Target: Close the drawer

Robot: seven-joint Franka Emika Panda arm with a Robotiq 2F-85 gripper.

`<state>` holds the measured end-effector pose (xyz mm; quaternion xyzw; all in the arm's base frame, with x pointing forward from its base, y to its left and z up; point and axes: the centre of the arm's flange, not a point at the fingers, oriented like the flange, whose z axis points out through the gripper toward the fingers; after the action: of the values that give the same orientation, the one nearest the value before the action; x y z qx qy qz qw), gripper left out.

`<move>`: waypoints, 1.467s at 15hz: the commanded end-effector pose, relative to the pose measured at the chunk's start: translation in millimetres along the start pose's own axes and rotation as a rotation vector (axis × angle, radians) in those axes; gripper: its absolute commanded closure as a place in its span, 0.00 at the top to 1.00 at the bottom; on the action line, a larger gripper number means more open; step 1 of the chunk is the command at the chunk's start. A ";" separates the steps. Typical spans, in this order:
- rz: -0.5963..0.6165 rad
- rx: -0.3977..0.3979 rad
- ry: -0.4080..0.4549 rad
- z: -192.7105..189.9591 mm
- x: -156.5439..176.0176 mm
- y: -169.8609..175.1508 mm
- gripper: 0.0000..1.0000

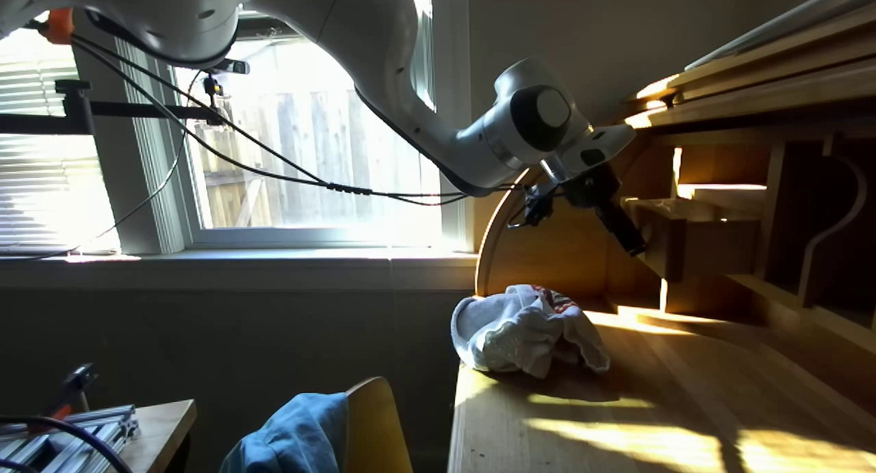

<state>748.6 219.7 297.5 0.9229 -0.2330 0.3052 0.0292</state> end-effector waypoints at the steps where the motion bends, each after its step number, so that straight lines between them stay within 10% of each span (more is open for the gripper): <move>1: 0.032 0.038 0.144 5.7 46.1 -9.4 1.00; 22: 0.048 0.000 0.140 -9.2 78.0 -2.0 1.00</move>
<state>750.1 222.1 303.0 0.9216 -0.2417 0.3010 0.0409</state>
